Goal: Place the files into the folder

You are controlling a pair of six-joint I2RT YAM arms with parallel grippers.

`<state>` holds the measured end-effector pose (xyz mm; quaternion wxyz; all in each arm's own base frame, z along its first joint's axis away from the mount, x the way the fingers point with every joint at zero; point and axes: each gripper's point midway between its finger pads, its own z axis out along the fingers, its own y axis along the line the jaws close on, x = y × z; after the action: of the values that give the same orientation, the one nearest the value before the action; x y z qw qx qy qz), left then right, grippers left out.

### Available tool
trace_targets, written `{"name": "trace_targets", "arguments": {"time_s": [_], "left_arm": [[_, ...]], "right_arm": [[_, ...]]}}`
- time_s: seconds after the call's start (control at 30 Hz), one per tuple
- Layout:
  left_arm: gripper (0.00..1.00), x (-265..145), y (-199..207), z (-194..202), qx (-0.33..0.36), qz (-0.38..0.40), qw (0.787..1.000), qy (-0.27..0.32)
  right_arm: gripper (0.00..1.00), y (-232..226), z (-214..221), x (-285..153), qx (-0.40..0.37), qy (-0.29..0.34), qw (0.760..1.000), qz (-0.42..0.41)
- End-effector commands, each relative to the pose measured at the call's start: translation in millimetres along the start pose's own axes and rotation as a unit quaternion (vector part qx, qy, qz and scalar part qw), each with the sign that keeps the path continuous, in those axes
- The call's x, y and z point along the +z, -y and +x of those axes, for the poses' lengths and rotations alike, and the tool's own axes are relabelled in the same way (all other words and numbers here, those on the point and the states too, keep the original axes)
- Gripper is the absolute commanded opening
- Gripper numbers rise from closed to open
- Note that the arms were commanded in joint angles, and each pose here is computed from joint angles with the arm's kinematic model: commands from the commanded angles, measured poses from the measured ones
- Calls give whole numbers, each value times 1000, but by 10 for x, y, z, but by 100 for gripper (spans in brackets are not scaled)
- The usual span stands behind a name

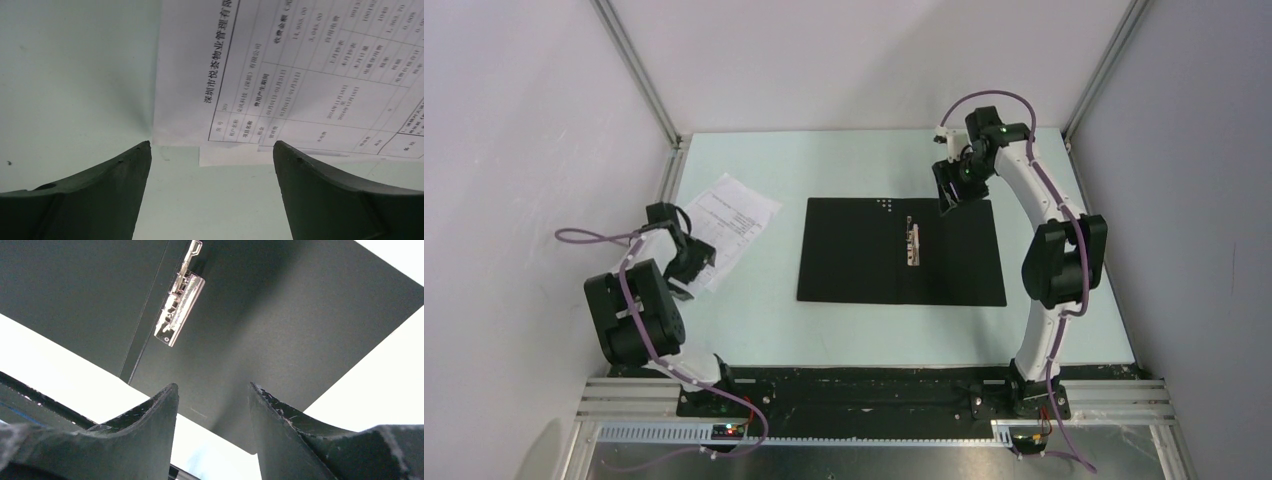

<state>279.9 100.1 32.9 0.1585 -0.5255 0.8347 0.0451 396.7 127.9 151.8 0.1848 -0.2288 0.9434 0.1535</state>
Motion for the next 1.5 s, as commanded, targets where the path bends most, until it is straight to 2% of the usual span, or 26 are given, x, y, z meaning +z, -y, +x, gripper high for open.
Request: {"name": "trace_targets", "arguments": {"time_s": [0.0, 0.17, 0.43, 0.63, 0.77, 0.9, 1.03, 1.1, 1.17, 1.2, 1.27, 1.47], "left_arm": [[95, 0, 99, -128, -66, 39, 996, 38], [92, 97, 28, -119, -83, 46, 995, 38], [78, 284, 10, -43, -112, 90, 990, 18], [57, 301, -79, 75, -150, 109, 983, 7], [51, 303, -69, 49, -170, 124, 977, 21], [41, 289, 53, -54, -165, 152, 974, 31], [38, 301, 151, -110, -161, 173, 971, 34], [34, 309, 172, -112, -162, 176, 970, 32], [22, 314, 177, -113, -155, 178, 971, 30], [13, 314, 191, -106, -150, 181, 972, 27], [2, 308, 224, -55, -139, 190, 972, 13], [0, 143, 365, 242, -110, 240, 963, -53]], "right_arm": [[57, 46, -24, -106, -7, -16, 1000, 13], [57, 42, -9, -78, -7, -26, 1000, 12], [57, 21, 3, -70, -13, -29, 999, 19], [57, 38, 32, -88, -15, -31, 999, 27], [57, 18, 50, -85, -17, -33, 999, 29], [57, 4, 81, -66, -22, -41, 998, 33], [57, 9, 99, -46, -23, -48, 998, 36], [57, 10, 92, -41, -24, -48, 998, 37], [57, 2, 76, -31, -24, -48, 998, 36], [57, -13, 56, -33, -27, -45, 998, 34], [56, -64, 26, -21, -37, -42, 998, 27], [55, -381, -294, 26, -67, 10, 997, -37]]}}
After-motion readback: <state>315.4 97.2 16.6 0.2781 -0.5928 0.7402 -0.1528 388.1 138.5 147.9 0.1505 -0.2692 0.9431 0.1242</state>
